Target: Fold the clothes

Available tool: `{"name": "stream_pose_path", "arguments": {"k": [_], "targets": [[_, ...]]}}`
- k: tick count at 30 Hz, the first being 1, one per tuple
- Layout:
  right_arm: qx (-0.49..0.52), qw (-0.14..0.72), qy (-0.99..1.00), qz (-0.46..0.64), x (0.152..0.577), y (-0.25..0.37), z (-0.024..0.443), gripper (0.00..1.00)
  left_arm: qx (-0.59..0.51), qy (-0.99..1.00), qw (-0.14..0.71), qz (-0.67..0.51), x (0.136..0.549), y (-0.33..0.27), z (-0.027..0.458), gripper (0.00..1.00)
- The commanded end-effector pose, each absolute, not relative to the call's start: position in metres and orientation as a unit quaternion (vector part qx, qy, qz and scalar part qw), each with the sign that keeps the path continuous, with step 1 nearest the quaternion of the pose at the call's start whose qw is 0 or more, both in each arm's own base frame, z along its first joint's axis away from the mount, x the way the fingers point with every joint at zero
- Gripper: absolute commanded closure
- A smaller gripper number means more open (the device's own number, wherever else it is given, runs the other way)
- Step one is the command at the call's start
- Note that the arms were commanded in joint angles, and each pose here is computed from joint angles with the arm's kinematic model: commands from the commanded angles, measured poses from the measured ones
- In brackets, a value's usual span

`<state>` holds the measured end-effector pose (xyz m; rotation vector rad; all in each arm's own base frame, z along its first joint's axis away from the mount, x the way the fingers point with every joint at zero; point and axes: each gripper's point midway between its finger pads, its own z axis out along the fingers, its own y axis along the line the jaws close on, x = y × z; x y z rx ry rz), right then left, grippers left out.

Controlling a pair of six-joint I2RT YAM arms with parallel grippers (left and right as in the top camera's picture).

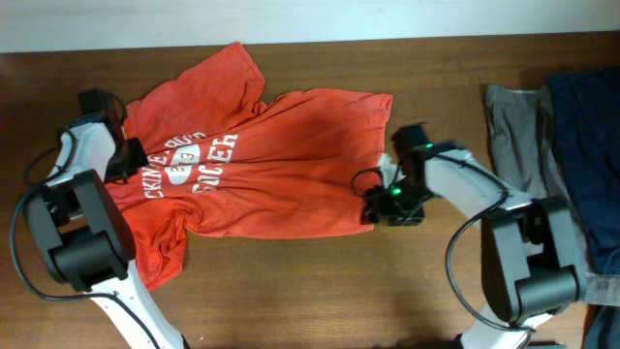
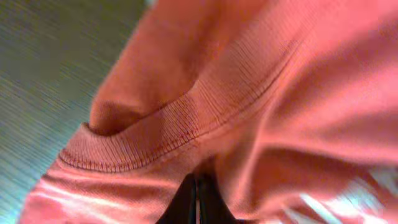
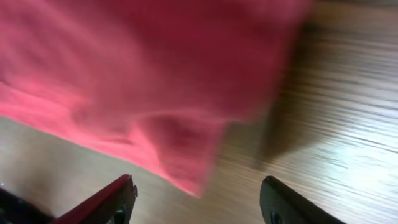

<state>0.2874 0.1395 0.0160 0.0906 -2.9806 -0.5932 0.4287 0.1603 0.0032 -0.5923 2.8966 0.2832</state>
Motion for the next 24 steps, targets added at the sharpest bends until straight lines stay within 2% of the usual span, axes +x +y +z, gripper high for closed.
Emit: {"name": "stream_pose_path", "arguments": {"k": [1, 5, 9, 10, 13, 16, 20, 24], "targets": [[-0.013, 0.054, -0.983, -0.175, 0.286, 0.146, 0.013, 0.39, -0.182, 0.97, 0.144, 0.075, 0.445, 0.144, 0.056, 0.9], [-0.021, 0.047, -0.985, -0.167, 0.288, 0.15, 0.012, 0.62, -0.174, 0.955, 0.229, 0.073, 0.448, 0.134, 0.139, 0.8], [-0.019, 0.042, -0.983, -0.177, 0.292, 0.153, 0.015, 0.9, -0.163, 0.943, 0.284, 0.061, 0.438, 0.12, 0.197, 0.74], [-0.015, 0.045, -0.983, -0.176, 0.29, 0.152, 0.018, 0.93, -0.161, 0.94, 0.293, 0.061, 0.434, 0.117, 0.208, 0.73], [0.008, 0.06, -0.985, -0.161, 0.283, 0.146, 0.035, 0.96, -0.154, 0.933, 0.32, 0.054, 0.425, 0.108, 0.236, 0.7], [0.011, 0.076, -0.992, -0.096, 0.274, 0.123, 0.062, 0.96, -0.149, 0.928, 0.336, 0.053, 0.419, 0.102, 0.252, 0.69], [0.051, 0.103, -0.991, -0.069, 0.26, 0.112, 0.119, 0.96, -0.137, 0.929, 0.341, 0.052, 0.417, 0.094, 0.258, 0.68], [0.06, 0.062, -0.993, -0.079, 0.28, 0.118, 0.136, 0.96, -0.129, 0.931, 0.339, 0.049, 0.418, 0.086, 0.257, 0.68]]}}
